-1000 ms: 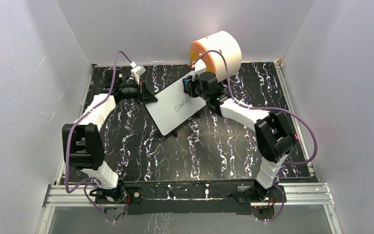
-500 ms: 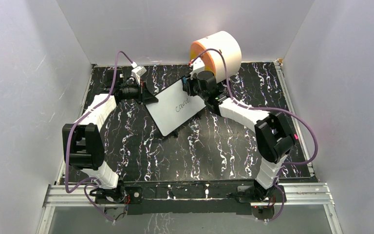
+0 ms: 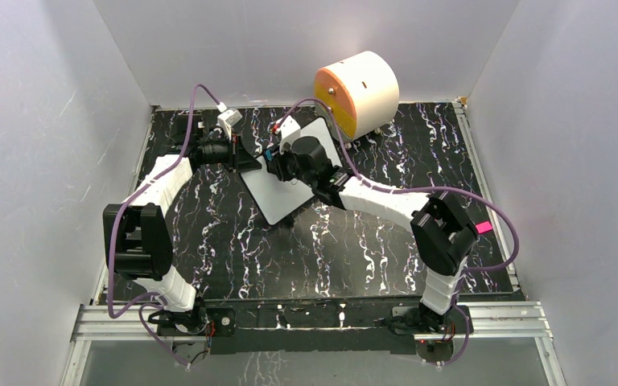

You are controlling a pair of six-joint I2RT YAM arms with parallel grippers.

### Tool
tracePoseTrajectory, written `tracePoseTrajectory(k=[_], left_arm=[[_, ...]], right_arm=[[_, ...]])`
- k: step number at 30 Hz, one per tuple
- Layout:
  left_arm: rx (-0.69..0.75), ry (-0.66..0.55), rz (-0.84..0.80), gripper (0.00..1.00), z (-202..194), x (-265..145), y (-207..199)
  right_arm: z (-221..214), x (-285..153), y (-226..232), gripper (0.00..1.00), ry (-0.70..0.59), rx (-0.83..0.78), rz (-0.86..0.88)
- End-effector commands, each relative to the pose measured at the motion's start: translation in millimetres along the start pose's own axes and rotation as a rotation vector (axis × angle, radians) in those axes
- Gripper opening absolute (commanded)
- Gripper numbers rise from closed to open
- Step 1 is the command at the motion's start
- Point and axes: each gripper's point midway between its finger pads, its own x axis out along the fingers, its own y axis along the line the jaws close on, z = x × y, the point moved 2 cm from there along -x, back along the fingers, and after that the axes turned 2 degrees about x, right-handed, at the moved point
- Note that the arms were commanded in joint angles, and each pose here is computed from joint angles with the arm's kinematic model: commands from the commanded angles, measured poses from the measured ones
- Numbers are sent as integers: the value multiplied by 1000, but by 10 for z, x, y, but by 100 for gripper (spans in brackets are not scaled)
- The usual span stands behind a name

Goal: Erase the whiteboard

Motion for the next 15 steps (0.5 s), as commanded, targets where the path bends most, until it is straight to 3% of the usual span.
tracePoseTrajectory(k=[1, 11, 15], left_arm=[[-5, 32, -176, 0, -96, 101, -369], [-4, 29, -170, 0, -96, 106, -356], [-10, 28, -164, 0, -94, 112, -345]], right_arm=[[-135, 70, 242, 18, 35, 52, 59], [-739, -121, 214, 17, 172, 177, 23], [-965, -175, 280, 17, 200, 143, 12]])
